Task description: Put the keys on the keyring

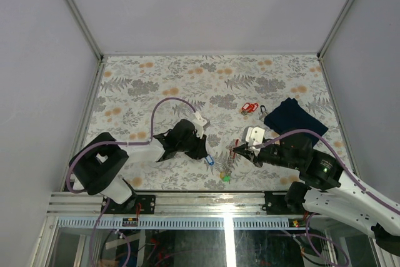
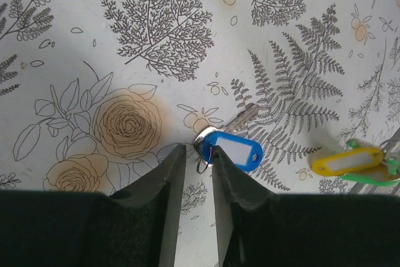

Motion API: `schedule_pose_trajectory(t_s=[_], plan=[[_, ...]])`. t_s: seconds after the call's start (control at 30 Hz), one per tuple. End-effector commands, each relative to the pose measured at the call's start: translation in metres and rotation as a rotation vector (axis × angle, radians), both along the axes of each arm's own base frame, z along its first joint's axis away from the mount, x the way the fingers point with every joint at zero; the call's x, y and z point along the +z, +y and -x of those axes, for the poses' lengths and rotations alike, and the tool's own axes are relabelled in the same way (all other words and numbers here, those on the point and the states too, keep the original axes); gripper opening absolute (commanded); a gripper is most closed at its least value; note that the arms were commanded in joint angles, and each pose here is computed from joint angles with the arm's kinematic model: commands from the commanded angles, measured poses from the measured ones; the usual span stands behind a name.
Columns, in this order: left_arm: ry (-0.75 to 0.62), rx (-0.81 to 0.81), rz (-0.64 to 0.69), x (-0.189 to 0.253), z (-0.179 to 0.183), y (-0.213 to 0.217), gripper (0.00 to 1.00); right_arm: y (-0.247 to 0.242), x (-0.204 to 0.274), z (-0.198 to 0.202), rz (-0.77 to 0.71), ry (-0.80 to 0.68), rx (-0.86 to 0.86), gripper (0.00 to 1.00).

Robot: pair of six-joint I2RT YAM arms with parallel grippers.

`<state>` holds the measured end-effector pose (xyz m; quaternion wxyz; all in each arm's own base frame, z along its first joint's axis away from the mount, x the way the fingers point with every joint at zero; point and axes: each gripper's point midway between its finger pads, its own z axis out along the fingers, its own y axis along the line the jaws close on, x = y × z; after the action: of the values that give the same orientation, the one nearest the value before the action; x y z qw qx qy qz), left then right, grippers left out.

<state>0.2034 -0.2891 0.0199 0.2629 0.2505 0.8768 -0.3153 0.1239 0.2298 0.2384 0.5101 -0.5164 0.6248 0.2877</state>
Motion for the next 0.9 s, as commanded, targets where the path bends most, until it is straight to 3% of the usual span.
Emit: schedule_pose_trajectory(t_s=[0.0,0.27,0.37,0.43,0.63,0.87], plan=[[-0.012,-0.026,-0.006,-0.002,-0.002,-0.001,0.2,0.007,0.022,0.0,-0.078,-0.035,0.016,0.0],[-0.016,-0.036,-0.02,-0.001,0.001,0.003,0.1,0.009,0.02,0.0,-0.083,-0.025,0.02,0.0],[-0.028,-0.041,-0.008,0.005,0.0,0.002,0.23,0.009,0.021,0.0,-0.085,-0.027,0.021,0.0],[-0.033,-0.04,-0.005,0.007,0.001,0.003,0.26,0.01,0.02,0.0,-0.083,-0.025,0.02,0.0],[-0.032,-0.036,-0.008,0.006,0.004,0.007,0.27,0.01,0.019,0.0,-0.081,-0.022,0.02,0.0],[-0.015,-0.054,-0.007,0.001,0.009,0.007,0.22,0.011,0.018,0.0,-0.082,-0.017,0.022,0.0]])
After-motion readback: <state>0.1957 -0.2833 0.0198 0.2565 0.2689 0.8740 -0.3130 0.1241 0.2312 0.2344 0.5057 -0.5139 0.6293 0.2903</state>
